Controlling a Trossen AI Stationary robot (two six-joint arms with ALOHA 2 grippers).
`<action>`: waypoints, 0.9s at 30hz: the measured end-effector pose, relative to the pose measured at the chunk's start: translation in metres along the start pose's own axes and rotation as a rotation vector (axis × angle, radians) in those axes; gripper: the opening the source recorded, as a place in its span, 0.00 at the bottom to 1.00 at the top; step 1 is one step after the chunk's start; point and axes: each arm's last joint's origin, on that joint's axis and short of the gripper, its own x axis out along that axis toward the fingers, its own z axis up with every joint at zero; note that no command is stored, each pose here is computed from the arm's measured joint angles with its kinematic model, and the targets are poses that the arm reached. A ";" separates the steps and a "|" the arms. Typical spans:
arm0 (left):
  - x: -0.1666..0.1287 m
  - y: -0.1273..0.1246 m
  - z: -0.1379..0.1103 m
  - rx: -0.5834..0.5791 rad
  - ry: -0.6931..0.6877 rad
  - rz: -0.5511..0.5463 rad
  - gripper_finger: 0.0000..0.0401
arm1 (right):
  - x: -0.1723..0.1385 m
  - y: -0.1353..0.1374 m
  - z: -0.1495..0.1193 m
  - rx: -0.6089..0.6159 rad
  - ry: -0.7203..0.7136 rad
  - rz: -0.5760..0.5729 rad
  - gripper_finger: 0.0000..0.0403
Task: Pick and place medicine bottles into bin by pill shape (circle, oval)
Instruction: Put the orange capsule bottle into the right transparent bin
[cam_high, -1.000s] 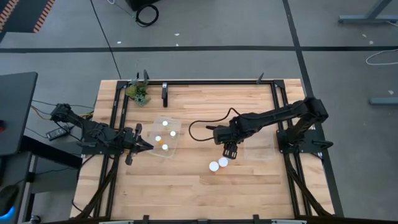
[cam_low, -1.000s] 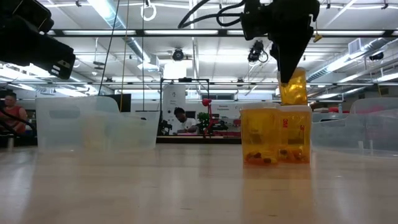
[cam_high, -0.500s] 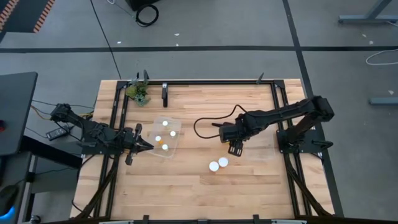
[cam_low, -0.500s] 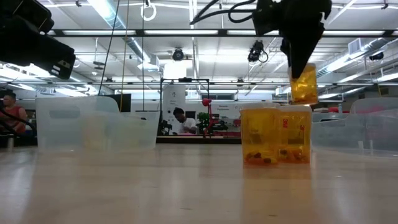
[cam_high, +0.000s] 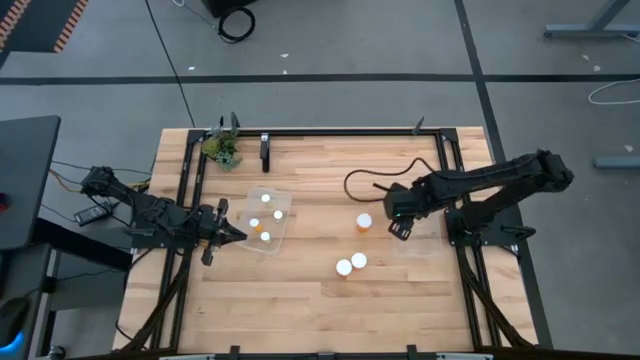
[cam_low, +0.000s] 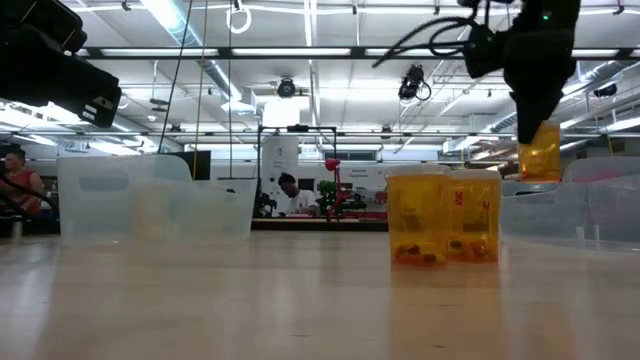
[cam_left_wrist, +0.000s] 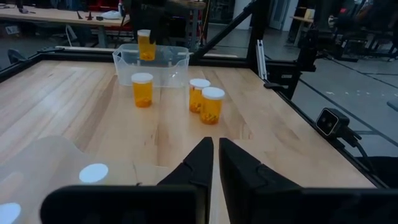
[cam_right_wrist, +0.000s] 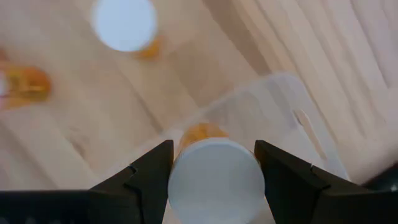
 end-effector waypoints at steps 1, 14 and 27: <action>0.000 0.000 0.000 0.000 0.000 0.000 0.09 | 0.002 -0.004 -0.003 0.016 0.000 -0.006 0.56; 0.000 0.000 0.000 0.000 0.000 0.000 0.07 | 0.043 -0.042 -0.028 0.137 0.108 -0.120 0.56; 0.000 0.000 0.000 0.000 0.001 0.000 0.09 | 0.056 -0.047 -0.026 0.138 0.097 -0.074 0.56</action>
